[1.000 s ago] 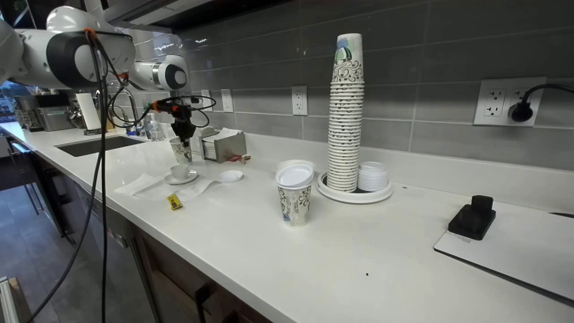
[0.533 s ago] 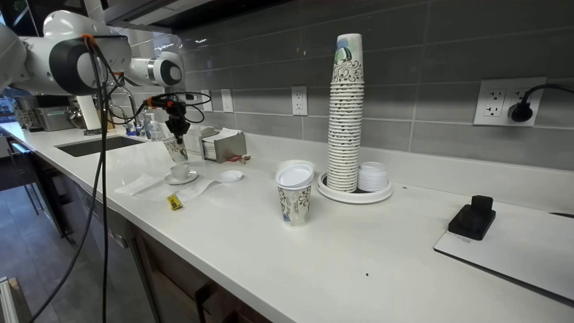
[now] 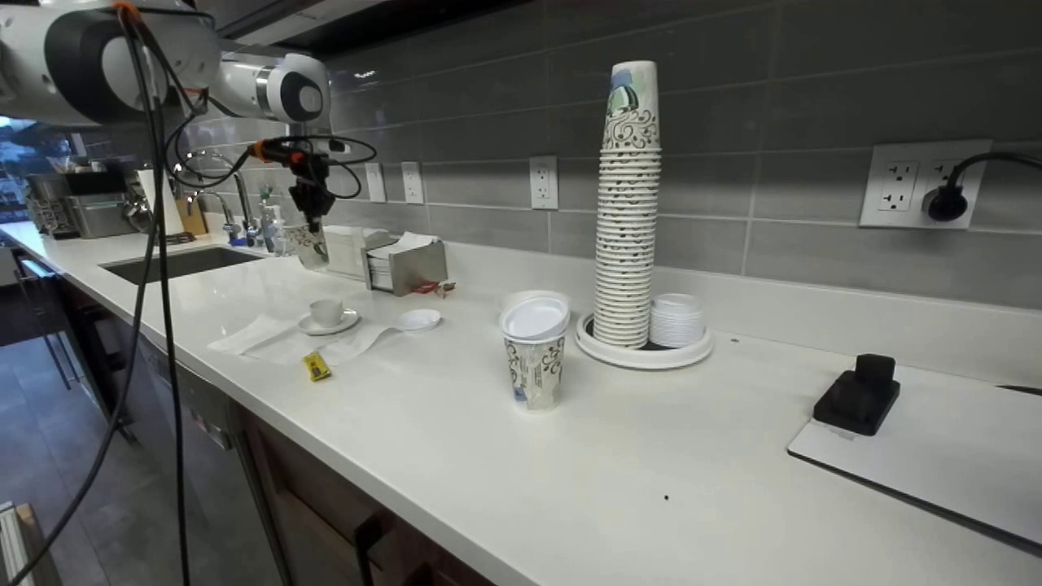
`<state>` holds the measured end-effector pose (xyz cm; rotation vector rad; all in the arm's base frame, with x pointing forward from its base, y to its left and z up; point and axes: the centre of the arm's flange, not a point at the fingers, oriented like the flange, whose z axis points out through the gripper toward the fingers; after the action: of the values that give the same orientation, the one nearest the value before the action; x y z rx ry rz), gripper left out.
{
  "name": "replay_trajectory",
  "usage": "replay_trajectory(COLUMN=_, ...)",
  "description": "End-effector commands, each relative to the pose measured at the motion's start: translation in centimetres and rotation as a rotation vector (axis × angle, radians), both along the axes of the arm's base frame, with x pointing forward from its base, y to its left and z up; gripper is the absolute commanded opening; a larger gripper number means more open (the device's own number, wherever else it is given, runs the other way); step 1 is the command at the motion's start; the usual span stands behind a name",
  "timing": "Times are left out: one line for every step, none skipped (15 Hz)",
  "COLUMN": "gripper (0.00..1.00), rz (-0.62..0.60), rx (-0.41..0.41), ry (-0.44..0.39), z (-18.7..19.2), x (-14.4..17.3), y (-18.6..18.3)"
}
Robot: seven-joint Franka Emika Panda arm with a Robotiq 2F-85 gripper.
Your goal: Pick up the white paper cup and move it to the right of the kitchen counter
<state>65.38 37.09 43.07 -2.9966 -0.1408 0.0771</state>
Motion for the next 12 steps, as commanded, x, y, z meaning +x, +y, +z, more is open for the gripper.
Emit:
replay_trajectory(gripper=0.01, rz=-0.062, rx=0.068, ry=0.037, z=-0.3, x=-6.9, y=-4.0)
replay_trajectory(gripper=0.01, rz=-0.082, rx=0.081, ry=0.044, z=-0.5, x=-7.4, y=-4.3)
replay_trajectory(gripper=0.01, rz=-0.109, rx=0.095, ry=0.048, z=-0.7, x=-7.8, y=-4.5)
replay_trajectory(gripper=0.01, rz=-0.129, rx=0.113, ry=0.046, z=-0.8, x=-8.3, y=-4.7)
replay_trajectory(gripper=0.01, rz=-0.137, rx=0.128, ry=0.029, z=-1.1, x=-8.7, y=-4.8)
replay_trajectory(gripper=0.01, rz=-0.098, rx=0.086, ry=0.036, z=0.3, x=-2.4, y=-2.0)
replay_trajectory(gripper=0.04, rz=-0.100, rx=0.086, ry=0.035, z=0.2, x=-2.7, y=-2.1)
replay_trajectory(gripper=0.04, rz=-0.099, rx=0.086, ry=0.034, z=0.3, x=-2.7, y=-2.1)
replay_trajectory(gripper=0.04, rz=-0.099, rx=0.086, ry=0.033, z=0.3, x=-2.6, y=-2.0)
replay_trajectory(gripper=0.04, rz=-0.099, rx=0.086, ry=0.034, z=0.2, x=-2.6, y=-2.0)
replay_trajectory(gripper=0.01, rz=-0.099, rx=0.085, ry=0.035, z=0.1, x=-2.6, y=-2.0)
replay_trajectory(gripper=0.01, rz=-0.124, rx=0.092, ry=0.043, z=0.1, x=-3.1, y=-2.9)
